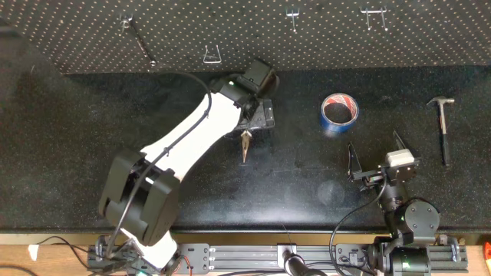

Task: Place Tools Onto Pegboard

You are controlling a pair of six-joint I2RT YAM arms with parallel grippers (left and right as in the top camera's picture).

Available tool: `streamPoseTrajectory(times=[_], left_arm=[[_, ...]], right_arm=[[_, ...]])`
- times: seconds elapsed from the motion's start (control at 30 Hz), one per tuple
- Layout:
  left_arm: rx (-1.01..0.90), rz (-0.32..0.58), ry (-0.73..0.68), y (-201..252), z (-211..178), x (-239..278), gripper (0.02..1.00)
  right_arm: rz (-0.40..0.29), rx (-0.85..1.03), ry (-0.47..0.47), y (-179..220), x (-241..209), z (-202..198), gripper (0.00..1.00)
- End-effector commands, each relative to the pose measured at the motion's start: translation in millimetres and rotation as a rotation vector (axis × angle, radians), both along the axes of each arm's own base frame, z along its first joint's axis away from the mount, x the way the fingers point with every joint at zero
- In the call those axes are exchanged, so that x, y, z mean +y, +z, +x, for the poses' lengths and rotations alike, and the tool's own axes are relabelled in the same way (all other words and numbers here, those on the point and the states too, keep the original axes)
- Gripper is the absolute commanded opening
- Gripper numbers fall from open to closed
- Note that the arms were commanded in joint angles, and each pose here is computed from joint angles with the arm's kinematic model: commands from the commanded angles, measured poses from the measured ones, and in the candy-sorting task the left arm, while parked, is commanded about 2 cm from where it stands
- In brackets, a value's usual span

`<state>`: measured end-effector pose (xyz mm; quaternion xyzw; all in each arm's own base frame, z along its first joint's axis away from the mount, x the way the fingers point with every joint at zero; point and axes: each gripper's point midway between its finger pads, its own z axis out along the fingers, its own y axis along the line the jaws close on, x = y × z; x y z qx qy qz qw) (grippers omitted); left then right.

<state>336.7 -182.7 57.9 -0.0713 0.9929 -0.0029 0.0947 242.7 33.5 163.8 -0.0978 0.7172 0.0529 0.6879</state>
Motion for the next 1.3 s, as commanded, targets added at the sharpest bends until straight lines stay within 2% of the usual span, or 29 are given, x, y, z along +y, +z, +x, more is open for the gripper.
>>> streamPoseTrajectory(times=[0.03,0.3,0.47,0.6,1.3], left_arm=[[0.01,-0.007,-0.027,-10,15,8,0.998],[-0.012,-0.032,-0.098,-10,42,-12,0.998],[0.049,-0.051,-0.104,-28,35,-17,0.998],[0.08,-0.031,-0.103,-32,29,-12,0.998],[0.059,0.017,-0.121,-39,36,-7,0.998]], right_arm=[[-0.01,-0.003,0.007,-1,2,0,0.976],[-0.01,-0.003,0.007,-1,2,0,0.974],[-0.01,-0.003,0.007,-1,2,0,0.976],[-0.01,-0.003,0.007,-1,2,0,0.976],[-0.01,-0.002,0.007,-1,2,0,0.976]])
